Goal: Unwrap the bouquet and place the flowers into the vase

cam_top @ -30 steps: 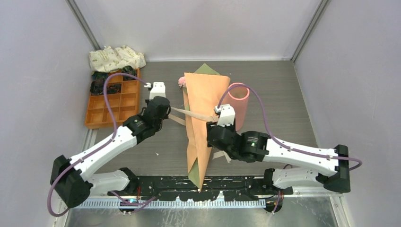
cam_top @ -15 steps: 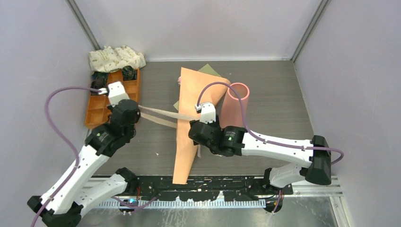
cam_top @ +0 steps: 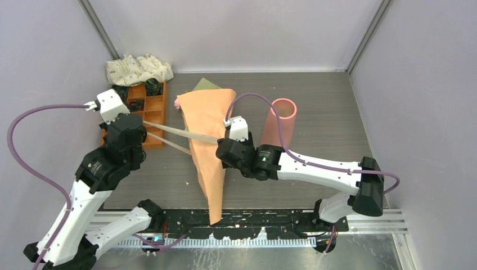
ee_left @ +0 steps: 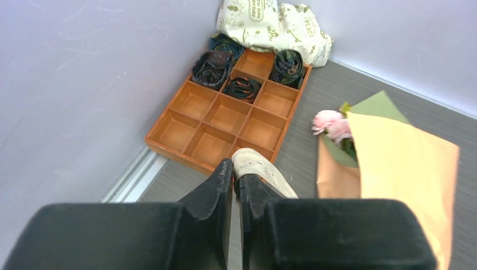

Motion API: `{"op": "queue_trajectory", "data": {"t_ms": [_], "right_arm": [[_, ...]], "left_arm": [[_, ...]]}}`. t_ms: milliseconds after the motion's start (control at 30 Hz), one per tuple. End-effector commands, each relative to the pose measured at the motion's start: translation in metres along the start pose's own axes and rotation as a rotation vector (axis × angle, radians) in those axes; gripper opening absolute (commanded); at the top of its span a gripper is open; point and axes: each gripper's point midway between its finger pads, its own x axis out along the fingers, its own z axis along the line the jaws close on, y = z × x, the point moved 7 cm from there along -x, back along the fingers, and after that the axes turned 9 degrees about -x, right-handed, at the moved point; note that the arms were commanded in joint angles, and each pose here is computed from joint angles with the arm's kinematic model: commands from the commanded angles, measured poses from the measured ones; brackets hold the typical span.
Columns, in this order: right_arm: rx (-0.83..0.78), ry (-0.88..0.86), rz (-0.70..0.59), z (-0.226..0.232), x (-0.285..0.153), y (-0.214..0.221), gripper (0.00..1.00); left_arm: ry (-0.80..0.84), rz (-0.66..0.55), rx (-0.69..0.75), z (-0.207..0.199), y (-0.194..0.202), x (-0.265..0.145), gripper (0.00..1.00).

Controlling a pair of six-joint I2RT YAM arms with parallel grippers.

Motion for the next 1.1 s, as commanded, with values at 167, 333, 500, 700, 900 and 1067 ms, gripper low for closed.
{"op": "queue_trajectory", "data": {"t_ms": [167, 333, 500, 700, 900, 1067], "right_arm": [[0.131, -0.046, -0.035, 0.005, 0.029, -0.052, 0.67], [0.055, -0.034, -0.019, 0.021, 0.054, -0.077, 0.68], [0.027, -0.049, 0.021, 0.039, 0.081, -0.097, 0.68], [0.021, -0.099, 0.114, 0.066, 0.114, -0.087, 0.68], [0.03, -0.085, 0.16, 0.068, 0.126, -0.068, 0.68], [0.002, 0.037, 0.189, 0.049, 0.135, -0.055, 0.63]], "left_arm": [[0.06, 0.007, -0.013, -0.008, 0.003, 0.002, 0.11], [0.236, 0.176, -0.043, -0.037, 0.056, 0.006, 0.09], [0.313, 0.205, -0.111, -0.032, 0.072, 0.0, 0.09], [0.312, 0.168, -0.105, -0.013, 0.054, -0.011, 0.09], [0.325, 0.174, -0.105, -0.009, 0.057, -0.013, 0.09], [0.333, 0.173, -0.102, -0.006, 0.047, -0.018, 0.09]]}}
